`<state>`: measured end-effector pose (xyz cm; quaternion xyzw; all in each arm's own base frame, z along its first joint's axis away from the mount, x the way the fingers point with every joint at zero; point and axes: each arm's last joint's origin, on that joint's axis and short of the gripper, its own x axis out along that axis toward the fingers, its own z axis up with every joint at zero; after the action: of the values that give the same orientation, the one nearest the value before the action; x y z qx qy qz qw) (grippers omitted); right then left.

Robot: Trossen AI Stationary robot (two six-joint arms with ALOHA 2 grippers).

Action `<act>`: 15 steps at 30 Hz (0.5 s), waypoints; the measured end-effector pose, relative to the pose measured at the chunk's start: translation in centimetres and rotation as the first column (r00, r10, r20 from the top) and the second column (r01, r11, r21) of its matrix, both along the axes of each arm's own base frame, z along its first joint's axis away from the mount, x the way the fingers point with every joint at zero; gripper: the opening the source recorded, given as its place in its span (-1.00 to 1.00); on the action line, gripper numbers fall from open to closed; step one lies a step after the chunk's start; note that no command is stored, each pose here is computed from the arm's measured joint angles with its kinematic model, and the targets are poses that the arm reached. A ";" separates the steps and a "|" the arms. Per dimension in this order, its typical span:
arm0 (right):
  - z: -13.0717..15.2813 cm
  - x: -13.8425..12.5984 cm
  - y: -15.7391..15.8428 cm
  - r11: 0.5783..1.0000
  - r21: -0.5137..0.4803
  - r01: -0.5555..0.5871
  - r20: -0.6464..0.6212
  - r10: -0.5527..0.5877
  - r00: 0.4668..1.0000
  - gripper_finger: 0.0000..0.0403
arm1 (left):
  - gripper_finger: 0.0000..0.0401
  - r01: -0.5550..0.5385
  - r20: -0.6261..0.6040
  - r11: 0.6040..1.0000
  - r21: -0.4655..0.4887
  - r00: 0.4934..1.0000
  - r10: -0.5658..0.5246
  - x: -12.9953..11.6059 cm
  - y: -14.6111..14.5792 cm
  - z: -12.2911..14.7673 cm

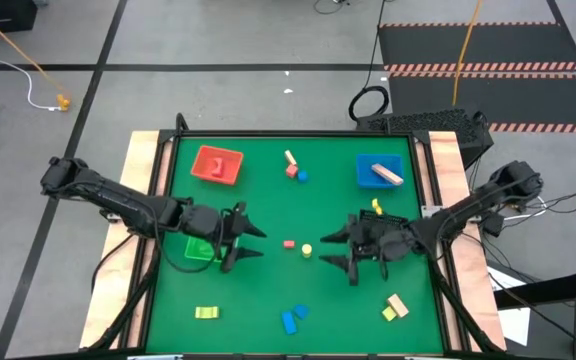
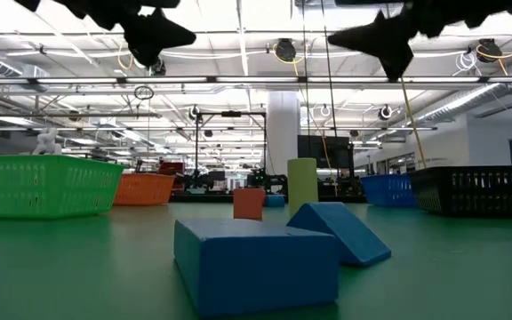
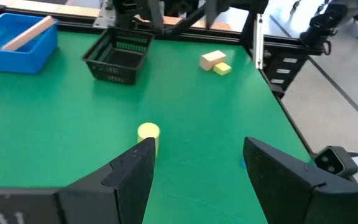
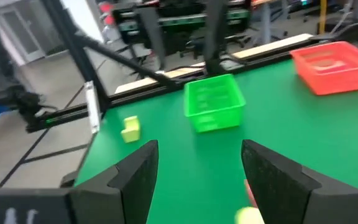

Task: Sort & place blocks by color
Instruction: Put the bottom light brown block into the blue basket

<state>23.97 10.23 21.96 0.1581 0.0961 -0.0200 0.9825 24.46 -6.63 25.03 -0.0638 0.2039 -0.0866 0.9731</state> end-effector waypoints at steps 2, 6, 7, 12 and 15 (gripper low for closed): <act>0.6 0.7 1.2 0.999 -0.023 -0.028 -0.027 0.028 0.999 0.10 | 0.21 0.009 -0.001 1.000 0.000 1.000 -0.009 -0.1 -0.2 0.0; 1.8 1.9 2.9 0.992 -0.127 -0.018 -0.187 -0.006 0.982 0.10 | 0.21 0.015 -0.001 1.000 0.000 1.000 -0.015 -0.1 -0.4 0.0; 1.9 2.0 3.1 0.990 -0.144 -0.012 -0.249 -0.025 0.968 0.10 | 0.21 0.014 -0.002 1.000 0.000 1.000 -0.014 -0.1 -0.4 0.0; 1.6 1.4 3.0 0.988 -0.032 0.150 -0.537 -0.144 0.831 0.10 | 0.21 0.007 -0.008 1.000 -0.016 1.000 -0.007 -0.1 -0.4 0.0; 0.9 0.4 3.0 0.951 0.109 0.288 -0.697 -0.134 0.705 0.10 | 0.22 0.005 -0.010 1.000 -0.019 1.000 -0.005 -0.1 -0.4 0.0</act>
<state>24.34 13.28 22.90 0.2522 0.4321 -0.1792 0.8471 24.34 -7.01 24.98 -0.0730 0.2081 -0.0909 0.9711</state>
